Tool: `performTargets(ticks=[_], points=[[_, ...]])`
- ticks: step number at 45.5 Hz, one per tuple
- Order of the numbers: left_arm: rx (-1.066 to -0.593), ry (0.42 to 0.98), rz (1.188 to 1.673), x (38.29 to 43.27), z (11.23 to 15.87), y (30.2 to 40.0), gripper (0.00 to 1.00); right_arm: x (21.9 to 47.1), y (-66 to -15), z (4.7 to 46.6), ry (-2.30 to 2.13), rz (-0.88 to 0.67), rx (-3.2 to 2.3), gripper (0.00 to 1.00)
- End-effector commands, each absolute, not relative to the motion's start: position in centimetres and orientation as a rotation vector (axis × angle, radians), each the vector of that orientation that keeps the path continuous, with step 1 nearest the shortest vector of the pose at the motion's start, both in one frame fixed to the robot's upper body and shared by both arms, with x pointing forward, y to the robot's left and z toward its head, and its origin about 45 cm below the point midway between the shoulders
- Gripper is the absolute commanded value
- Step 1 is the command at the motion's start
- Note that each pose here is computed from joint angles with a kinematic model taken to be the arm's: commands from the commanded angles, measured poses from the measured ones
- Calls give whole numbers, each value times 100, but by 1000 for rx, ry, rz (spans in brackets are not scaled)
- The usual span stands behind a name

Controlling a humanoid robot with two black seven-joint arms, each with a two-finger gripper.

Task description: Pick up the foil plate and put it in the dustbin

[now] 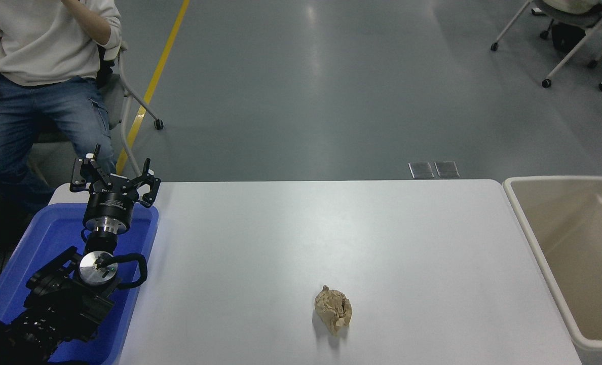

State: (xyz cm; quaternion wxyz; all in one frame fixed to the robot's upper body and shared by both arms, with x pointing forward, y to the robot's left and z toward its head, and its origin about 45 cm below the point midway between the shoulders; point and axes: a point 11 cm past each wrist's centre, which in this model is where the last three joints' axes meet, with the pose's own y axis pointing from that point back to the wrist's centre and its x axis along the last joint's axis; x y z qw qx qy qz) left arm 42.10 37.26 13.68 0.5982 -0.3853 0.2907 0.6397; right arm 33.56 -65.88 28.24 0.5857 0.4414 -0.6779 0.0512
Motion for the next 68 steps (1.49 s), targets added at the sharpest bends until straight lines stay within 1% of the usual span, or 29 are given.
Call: performTargets(ticks=[1,10,13,17,27,47,61,62,63,64,66,67,68], points=[[-893,674,1484,4210,1367,3725,99,3092,-6557,2074,-1635,38,968,0],[-893,675,1485,4210,1366,3726,99,2952,-6435,1662,-1610,-3,962,0],[-892,675,1487,4208,1363,3730,99,2904,-6344,1465,-1601,-30,969,0],[-893,675,1485,4210,1366,3726,99,2799,-6289,1281,-1602,-67,964,0],[-893,674,1487,4208,1364,3732,99,2681,-6062,905,-1579,-114,979,0],[-893,675,1485,4210,1366,3726,99,2518,-5917,639,-1562,-174,994,0],[-892,675,1487,4208,1363,3730,99,2435,-5929,591,-1571,-198,988,0],[-893,675,1485,4210,1366,3726,99,2433,-5936,596,-1573,-198,986,11],[-892,676,1486,4210,1362,3719,99,2435,-5929,591,-1572,-198,988,28],[-892,676,1486,4208,1360,3722,99,2438,-5928,592,-1578,-201,988,38],[-891,675,1488,4208,1362,3730,99,2436,-5946,606,-1600,-211,981,48],[-892,676,1486,4210,1362,3719,99,2441,-5965,623,-1615,-214,976,56],[-892,675,1487,4208,1363,3730,99,2448,-5971,631,-1626,-218,975,68]])
